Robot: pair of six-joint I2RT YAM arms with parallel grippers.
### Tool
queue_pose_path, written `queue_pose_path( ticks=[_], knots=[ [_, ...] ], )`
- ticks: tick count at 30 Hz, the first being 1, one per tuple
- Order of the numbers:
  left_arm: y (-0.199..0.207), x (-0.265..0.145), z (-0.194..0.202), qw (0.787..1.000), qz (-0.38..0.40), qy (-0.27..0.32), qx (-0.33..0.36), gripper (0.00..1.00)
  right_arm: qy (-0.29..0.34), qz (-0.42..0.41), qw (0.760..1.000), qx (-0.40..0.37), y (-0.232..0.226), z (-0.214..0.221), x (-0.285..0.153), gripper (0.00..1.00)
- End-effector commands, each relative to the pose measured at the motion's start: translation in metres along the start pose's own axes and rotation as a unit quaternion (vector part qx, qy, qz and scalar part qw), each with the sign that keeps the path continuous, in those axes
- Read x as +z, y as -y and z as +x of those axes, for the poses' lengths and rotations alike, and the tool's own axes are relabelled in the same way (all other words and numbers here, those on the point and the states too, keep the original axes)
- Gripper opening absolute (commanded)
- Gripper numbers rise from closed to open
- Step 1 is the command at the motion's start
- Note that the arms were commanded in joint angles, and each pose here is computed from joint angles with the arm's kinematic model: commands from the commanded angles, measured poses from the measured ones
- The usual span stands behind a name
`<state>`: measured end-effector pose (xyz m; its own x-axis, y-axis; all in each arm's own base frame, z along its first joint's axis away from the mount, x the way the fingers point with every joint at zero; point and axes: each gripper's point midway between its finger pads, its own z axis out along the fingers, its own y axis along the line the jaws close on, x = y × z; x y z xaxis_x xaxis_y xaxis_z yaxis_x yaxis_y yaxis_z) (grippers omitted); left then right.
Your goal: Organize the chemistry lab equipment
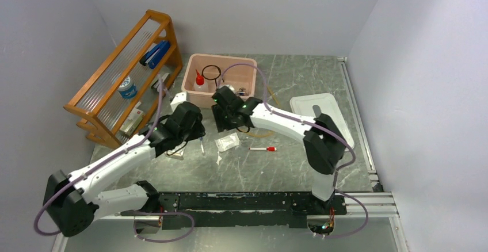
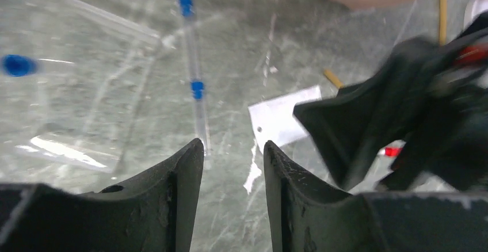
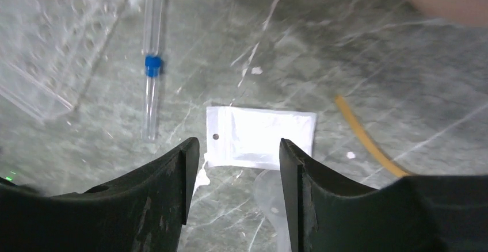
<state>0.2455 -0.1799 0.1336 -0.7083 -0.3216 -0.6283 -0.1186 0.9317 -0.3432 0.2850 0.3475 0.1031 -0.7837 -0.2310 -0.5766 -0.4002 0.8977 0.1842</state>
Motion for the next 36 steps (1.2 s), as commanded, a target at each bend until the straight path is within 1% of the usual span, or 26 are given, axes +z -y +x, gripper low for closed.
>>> queue_pose_path(
  ticks=[1, 5, 8, 12, 17, 19, 20, 23, 25, 28, 31, 36],
  knots=[
    [-0.033, -0.030, -0.042, 0.993, -0.068, 0.088, -0.028, 0.48, -0.070, 0.026, 0.994, -0.074, -0.012, 0.035, 0.011, 0.58],
    [-0.047, -0.063, -0.080, 0.981, -0.095, 0.165, -0.047, 0.51, -0.106, 0.067, 0.987, -0.104, -0.008, 0.056, 0.027, 0.59],
    [-0.052, -0.080, -0.098, 0.973, -0.103, 0.199, -0.053, 0.52, -0.133, 0.072, 0.982, -0.116, -0.006, 0.071, 0.039, 0.59],
    [-0.054, -0.090, -0.109, 0.969, -0.106, 0.218, -0.048, 0.52, -0.155, 0.062, 0.978, -0.122, -0.008, 0.085, 0.049, 0.59],
    [-0.052, -0.087, -0.107, 0.971, -0.102, 0.212, -0.040, 0.52, -0.178, 0.044, 0.975, -0.127, -0.011, 0.101, 0.064, 0.58],
    [-0.051, -0.085, -0.105, 0.972, -0.103, 0.208, -0.037, 0.51, -0.182, 0.040, 0.974, -0.127, -0.010, 0.107, 0.069, 0.53],
    [-0.051, -0.084, -0.105, 0.972, -0.102, 0.207, -0.036, 0.51, -0.184, 0.042, 0.974, -0.128, -0.009, 0.110, 0.071, 0.49],
    [-0.050, -0.082, -0.105, 0.973, -0.102, 0.206, -0.029, 0.51, -0.185, 0.050, 0.973, -0.130, -0.005, 0.113, 0.076, 0.29],
    [-0.050, -0.081, -0.105, 0.973, -0.102, 0.205, -0.025, 0.50, -0.175, 0.049, 0.975, -0.129, -0.007, 0.108, 0.076, 0.18],
    [-0.048, -0.080, -0.106, 0.974, -0.101, 0.204, -0.021, 0.49, -0.150, 0.052, 0.979, -0.127, -0.011, 0.089, 0.069, 0.11],
    [-0.047, -0.081, -0.109, 0.973, -0.101, 0.207, -0.019, 0.49, -0.108, 0.029, 0.986, -0.121, -0.026, 0.062, 0.055, 0.01],
    [-0.049, -0.090, -0.120, 0.968, -0.108, 0.225, -0.024, 0.47, -0.029, -0.022, 0.994, -0.107, -0.054, 0.011, 0.019, 0.00]
  ],
)
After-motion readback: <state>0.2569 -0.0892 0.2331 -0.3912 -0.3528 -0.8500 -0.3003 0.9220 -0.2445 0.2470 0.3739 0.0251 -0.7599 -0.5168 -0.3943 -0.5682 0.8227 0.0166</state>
